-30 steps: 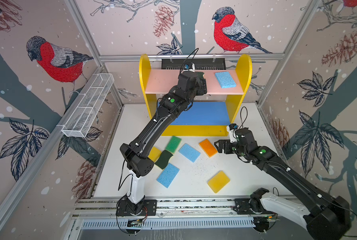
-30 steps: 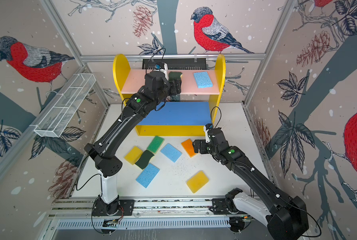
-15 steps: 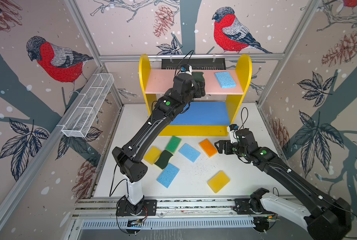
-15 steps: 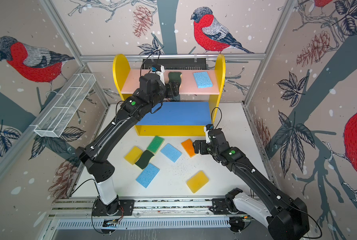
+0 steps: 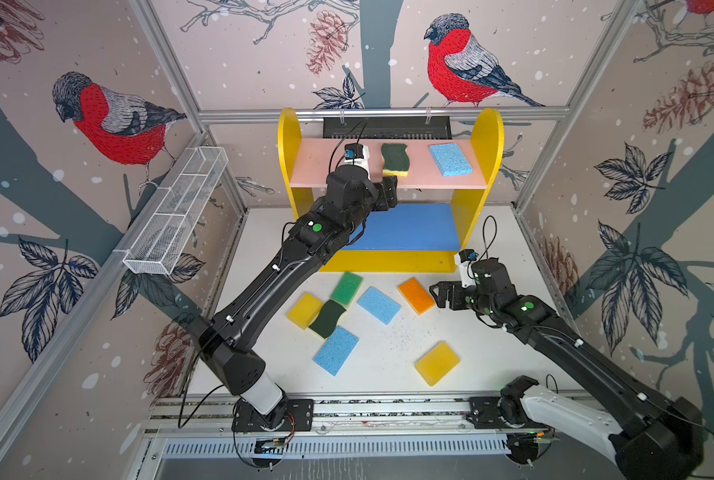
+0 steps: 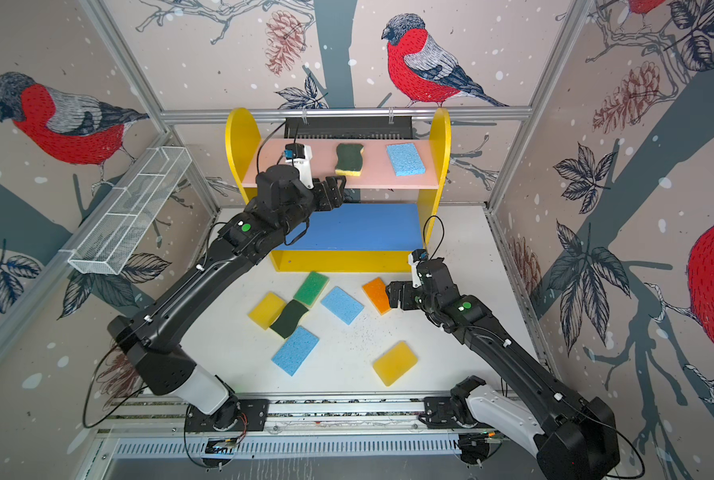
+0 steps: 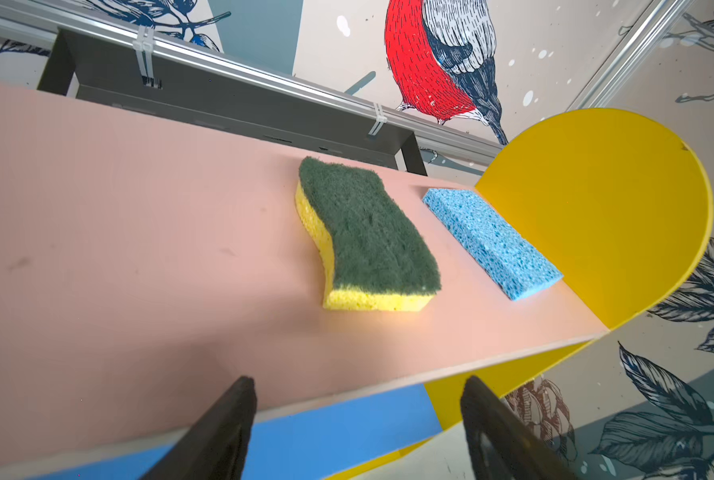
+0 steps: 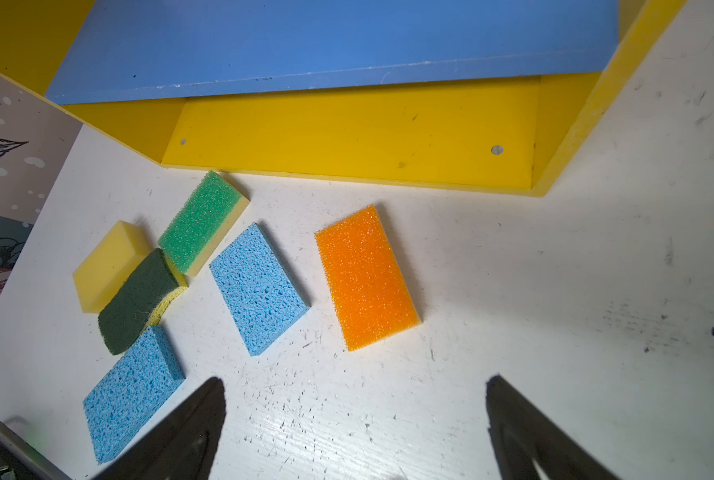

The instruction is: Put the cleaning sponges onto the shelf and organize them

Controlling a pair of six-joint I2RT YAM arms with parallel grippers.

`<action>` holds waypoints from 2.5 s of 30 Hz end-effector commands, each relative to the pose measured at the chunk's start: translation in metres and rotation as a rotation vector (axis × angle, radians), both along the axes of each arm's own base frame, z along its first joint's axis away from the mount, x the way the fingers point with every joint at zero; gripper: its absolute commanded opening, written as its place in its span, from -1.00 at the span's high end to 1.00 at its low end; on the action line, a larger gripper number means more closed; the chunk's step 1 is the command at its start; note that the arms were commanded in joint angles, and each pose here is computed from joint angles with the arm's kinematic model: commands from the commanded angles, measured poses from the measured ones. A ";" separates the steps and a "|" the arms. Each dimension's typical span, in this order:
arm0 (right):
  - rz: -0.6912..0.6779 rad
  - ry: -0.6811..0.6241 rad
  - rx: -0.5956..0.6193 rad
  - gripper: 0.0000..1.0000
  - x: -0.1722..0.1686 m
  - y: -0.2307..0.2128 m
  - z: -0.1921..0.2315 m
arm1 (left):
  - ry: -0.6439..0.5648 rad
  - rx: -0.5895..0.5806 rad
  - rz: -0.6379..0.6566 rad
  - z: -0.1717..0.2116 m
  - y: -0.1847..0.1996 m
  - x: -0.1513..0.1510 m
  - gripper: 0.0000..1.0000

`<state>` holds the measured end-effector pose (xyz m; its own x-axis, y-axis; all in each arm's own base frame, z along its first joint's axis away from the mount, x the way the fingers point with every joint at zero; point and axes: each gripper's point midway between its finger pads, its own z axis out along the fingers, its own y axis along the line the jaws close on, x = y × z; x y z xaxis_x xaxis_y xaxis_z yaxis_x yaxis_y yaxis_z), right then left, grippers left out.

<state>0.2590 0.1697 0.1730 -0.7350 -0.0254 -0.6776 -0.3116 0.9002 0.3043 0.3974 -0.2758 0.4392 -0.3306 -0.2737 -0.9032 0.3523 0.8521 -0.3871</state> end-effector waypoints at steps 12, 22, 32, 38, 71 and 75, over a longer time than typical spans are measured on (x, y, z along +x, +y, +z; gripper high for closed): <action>-0.019 0.053 -0.001 -0.92 -0.001 0.006 -0.025 | 0.088 0.074 -0.033 -0.059 0.007 -0.077 -0.54; -0.085 0.101 -0.115 -0.81 0.011 0.007 -0.072 | 0.298 0.164 0.002 -0.171 0.026 -0.112 -0.43; -0.102 0.107 -0.160 -0.66 0.032 0.014 -0.089 | 0.428 0.176 0.016 -0.246 0.035 -0.133 -0.36; -0.120 0.115 -0.175 -0.58 0.043 0.013 -0.099 | 0.472 0.208 0.012 -0.271 0.034 -0.139 -0.33; -0.150 0.285 -0.075 -0.13 0.040 0.039 -0.141 | 0.521 0.246 -0.023 -0.295 0.030 -0.145 -0.27; -0.174 0.325 -0.047 -0.12 0.030 0.040 -0.146 | 0.525 0.243 -0.030 -0.296 0.029 -0.146 -0.26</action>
<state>0.2973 0.2082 0.0302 -0.8910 0.0455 -0.4517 -0.0949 0.9543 0.2834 0.2506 -0.2438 0.1408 -0.7586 -0.0515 -0.6495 0.1862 0.9382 -0.2918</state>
